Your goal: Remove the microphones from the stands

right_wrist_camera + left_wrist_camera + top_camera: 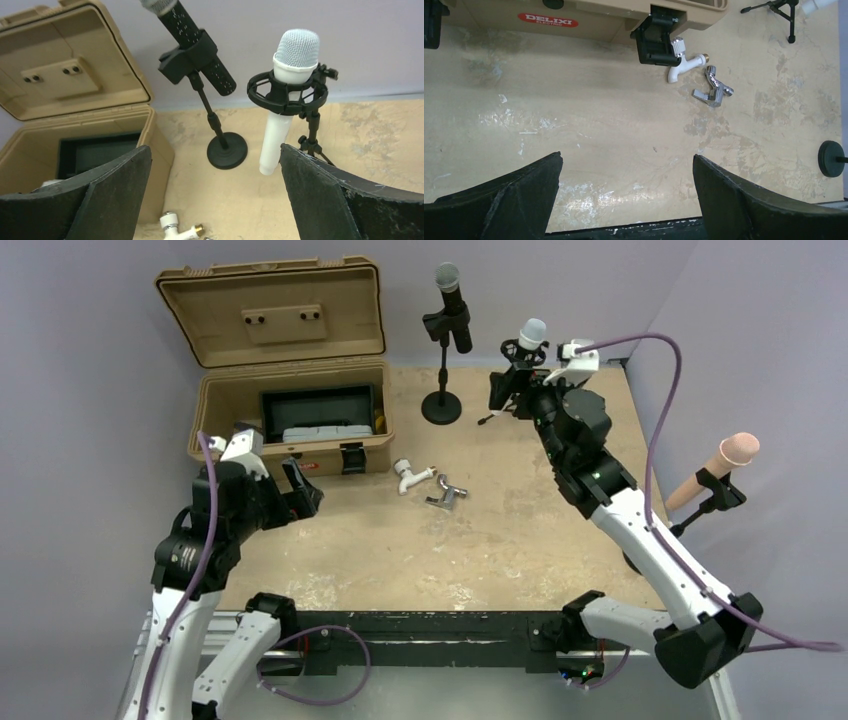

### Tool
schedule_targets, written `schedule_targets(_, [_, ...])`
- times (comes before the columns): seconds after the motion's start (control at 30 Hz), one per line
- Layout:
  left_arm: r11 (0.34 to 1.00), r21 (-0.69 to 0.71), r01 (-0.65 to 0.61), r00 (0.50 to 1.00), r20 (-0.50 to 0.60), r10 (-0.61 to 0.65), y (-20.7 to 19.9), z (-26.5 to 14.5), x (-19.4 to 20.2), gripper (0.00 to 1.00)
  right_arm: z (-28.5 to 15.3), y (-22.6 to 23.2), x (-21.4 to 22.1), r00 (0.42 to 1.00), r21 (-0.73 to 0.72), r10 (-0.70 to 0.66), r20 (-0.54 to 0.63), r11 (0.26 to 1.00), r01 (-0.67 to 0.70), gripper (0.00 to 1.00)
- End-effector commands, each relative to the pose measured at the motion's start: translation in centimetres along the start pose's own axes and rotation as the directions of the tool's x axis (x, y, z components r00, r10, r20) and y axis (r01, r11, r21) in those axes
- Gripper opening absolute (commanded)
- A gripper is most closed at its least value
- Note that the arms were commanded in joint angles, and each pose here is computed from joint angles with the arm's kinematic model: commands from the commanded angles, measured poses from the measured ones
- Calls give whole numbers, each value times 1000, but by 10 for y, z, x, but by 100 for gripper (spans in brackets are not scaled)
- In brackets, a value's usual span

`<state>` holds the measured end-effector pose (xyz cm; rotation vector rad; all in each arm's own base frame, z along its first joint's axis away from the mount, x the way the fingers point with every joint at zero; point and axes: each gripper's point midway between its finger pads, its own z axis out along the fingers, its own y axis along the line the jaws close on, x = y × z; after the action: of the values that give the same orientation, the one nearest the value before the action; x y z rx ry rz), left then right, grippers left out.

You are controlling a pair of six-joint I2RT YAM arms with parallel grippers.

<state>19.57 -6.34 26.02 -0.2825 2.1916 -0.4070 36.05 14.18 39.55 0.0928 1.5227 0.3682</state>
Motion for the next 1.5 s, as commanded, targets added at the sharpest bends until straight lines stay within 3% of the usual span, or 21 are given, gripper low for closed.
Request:
schedule_targets(0.0, [1000,18,-19,997,69,17,8,-6,8,100,23,3,5,999,-1,-14,31,1000,14,99])
schedule_targets(0.3, [985,167,-41,960,278,-8,-16,-23,-21,100,71,-23,40,1000,77,0,-23,997,2,99])
schedule_targets(0.47, [959,283,-6,967,245,-66,-56,-12,-56,98,79,-42,34,999,10,36,-2,999,-36,99])
schedule_targets(0.6, [909,417,3,974,205,-97,-100,5,-92,95,88,-58,28,1000,40,7,3,999,-7,99])
schedule_targets(0.83, [814,573,-97,972,230,-46,-165,3,-151,95,91,-55,22,998,-11,-41,45,999,42,98])
schedule_targets(0.93, [803,584,-115,980,200,-4,-170,7,-149,94,91,-49,-5,995,-23,-34,98,999,37,98])
schedule_targets(1.03, [799,574,-179,973,226,55,-162,23,-134,94,99,-57,-30,991,59,-32,128,998,25,98])
schedule_targets(1.17, [867,452,-211,970,210,126,-130,56,-115,94,113,-64,-50,987,130,-61,149,991,41,97])
schedule_targets(1.47, [868,456,-199,975,181,129,-129,70,-105,93,145,-59,-71,988,154,-67,136,987,46,94])
